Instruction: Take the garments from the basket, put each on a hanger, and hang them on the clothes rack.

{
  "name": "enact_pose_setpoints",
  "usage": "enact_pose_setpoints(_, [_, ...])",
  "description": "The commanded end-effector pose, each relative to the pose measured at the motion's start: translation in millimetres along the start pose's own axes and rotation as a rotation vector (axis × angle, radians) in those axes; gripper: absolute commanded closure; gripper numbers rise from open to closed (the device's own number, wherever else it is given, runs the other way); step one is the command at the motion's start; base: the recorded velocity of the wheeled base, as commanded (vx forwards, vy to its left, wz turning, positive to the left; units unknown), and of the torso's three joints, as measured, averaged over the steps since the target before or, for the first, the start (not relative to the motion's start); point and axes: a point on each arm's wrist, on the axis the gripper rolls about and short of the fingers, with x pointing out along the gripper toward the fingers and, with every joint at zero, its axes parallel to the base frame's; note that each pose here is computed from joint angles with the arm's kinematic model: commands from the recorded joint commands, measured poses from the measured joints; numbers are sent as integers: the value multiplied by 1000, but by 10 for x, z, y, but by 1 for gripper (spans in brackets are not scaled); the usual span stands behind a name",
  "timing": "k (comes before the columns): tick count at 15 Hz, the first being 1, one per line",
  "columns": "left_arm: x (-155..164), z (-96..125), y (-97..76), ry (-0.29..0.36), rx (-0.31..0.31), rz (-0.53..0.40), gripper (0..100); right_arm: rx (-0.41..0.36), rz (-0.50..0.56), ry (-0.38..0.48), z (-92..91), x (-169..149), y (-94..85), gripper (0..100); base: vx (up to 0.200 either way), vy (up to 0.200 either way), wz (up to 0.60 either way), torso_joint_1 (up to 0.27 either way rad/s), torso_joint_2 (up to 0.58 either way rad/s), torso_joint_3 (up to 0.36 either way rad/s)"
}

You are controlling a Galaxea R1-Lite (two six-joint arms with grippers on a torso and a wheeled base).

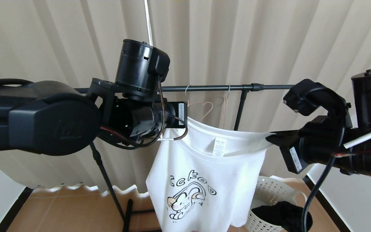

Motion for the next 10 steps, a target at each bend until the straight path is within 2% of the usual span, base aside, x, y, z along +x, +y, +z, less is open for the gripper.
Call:
enact_pose_setpoints(1, [195,81,-85,-5,-2,-60,100,-75,76,-13,-109,-178,160,100,0,0,0,0,0,0])
enact_pose_setpoints(3, [255,182,-75,-23,-15,-99,100,-118,155,-24,-131,-227,352,100,0,0,0,0,0,0])
enact_pose_setpoints(4, [309,233,-65,-37,-12,-103,100,-133,219,-41,-124,-277,508,100,0,0,0,0,0,0])
enact_pose_setpoints(7, [327,327,-37,-63,-23,-120,100,-61,354,-17,-86,-258,881,100,0,0,0,0,0,0])
enact_pose_setpoints(10, [298,395,-56,-89,-34,-167,100,78,477,-6,40,-174,1177,100,0,0,0,0,0,0])
